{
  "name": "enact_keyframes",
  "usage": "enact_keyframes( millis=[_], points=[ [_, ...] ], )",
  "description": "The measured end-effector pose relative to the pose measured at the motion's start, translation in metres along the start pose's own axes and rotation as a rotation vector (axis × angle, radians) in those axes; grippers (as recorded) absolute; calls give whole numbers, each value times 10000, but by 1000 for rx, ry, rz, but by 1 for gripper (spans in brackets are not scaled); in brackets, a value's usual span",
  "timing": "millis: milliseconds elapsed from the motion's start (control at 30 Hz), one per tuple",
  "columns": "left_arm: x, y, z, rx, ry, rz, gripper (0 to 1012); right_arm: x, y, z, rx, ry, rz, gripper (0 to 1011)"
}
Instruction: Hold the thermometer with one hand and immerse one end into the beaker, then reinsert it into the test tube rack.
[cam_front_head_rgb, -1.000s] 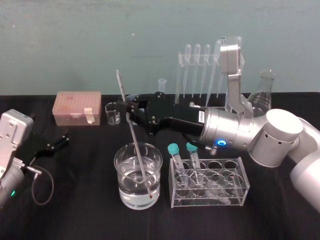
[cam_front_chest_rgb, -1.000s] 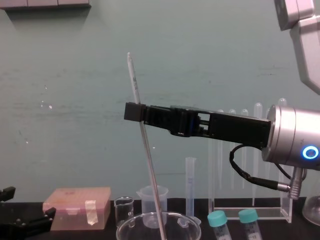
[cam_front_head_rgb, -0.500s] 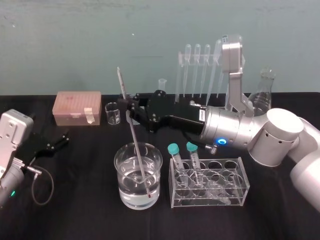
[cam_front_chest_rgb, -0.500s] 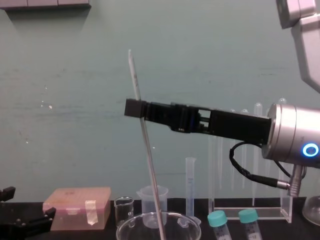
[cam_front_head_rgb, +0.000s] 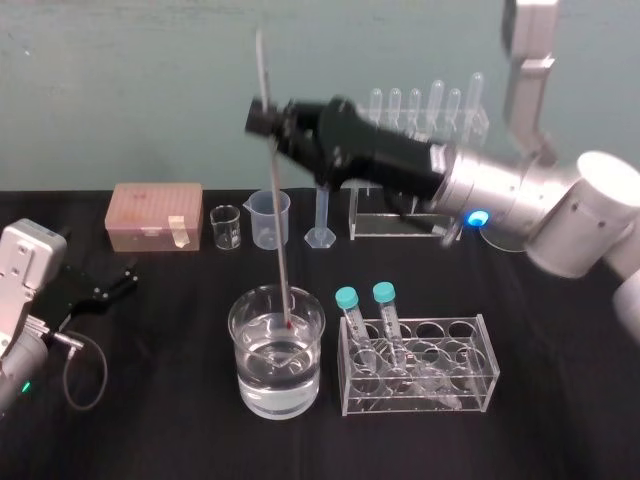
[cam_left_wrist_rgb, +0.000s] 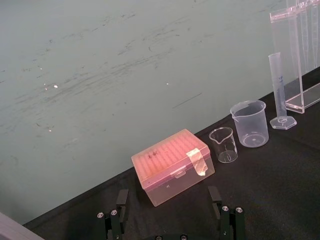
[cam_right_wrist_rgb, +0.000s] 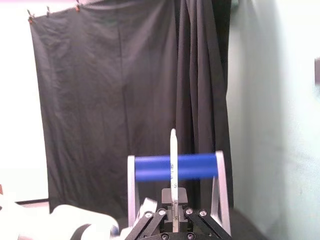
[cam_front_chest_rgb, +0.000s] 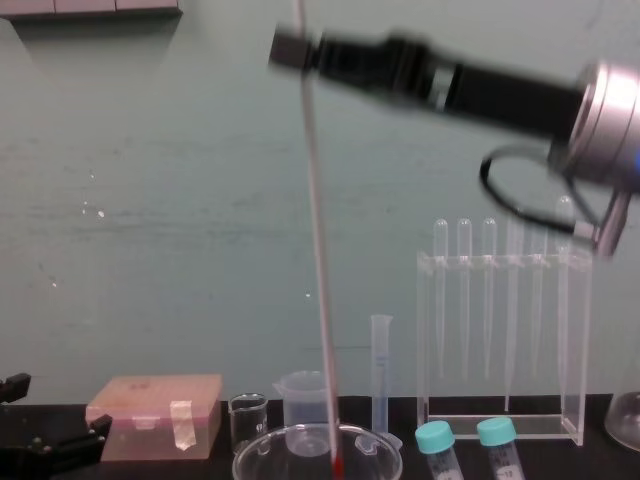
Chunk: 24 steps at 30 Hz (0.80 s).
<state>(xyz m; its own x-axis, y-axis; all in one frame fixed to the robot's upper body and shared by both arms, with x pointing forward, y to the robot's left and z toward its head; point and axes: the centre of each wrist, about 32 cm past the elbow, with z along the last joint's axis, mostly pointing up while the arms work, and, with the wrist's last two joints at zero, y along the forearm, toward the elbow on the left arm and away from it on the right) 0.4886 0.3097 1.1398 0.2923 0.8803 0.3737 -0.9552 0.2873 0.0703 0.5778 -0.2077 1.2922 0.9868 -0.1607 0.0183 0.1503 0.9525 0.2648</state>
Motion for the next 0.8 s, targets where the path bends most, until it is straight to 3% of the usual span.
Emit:
enact_keyframes(
  millis=[133, 233, 267, 300, 433, 600, 667, 700, 800],
  points=[
    [0, 0, 0, 0, 0, 0, 1008, 69, -36, 343, 47, -63, 0, 58],
    [0, 0, 0, 0, 0, 0, 1008, 101, -90, 510, 75, -103, -19, 58],
    [0, 0, 0, 0, 0, 0, 1008, 123, -153, 619, 85, -138, -45, 58],
    [0, 0, 0, 0, 0, 0, 1008, 123, -153, 619, 85, -138, -45, 58],
    [0, 0, 0, 0, 0, 0, 1008, 148, -419, 828, 80, -223, -161, 58],
    [0, 0, 0, 0, 0, 0, 1008, 82, -737, 872, 42, -260, -293, 58],
    [0, 0, 0, 0, 0, 0, 1008, -6, -887, 827, 18, -252, -351, 58],
    [0, 0, 0, 0, 0, 0, 1008, -6, -887, 827, 18, -252, -351, 58],
    [0, 0, 0, 0, 0, 0, 1008, -146, -1024, 726, -5, -216, -395, 58]
  ],
)
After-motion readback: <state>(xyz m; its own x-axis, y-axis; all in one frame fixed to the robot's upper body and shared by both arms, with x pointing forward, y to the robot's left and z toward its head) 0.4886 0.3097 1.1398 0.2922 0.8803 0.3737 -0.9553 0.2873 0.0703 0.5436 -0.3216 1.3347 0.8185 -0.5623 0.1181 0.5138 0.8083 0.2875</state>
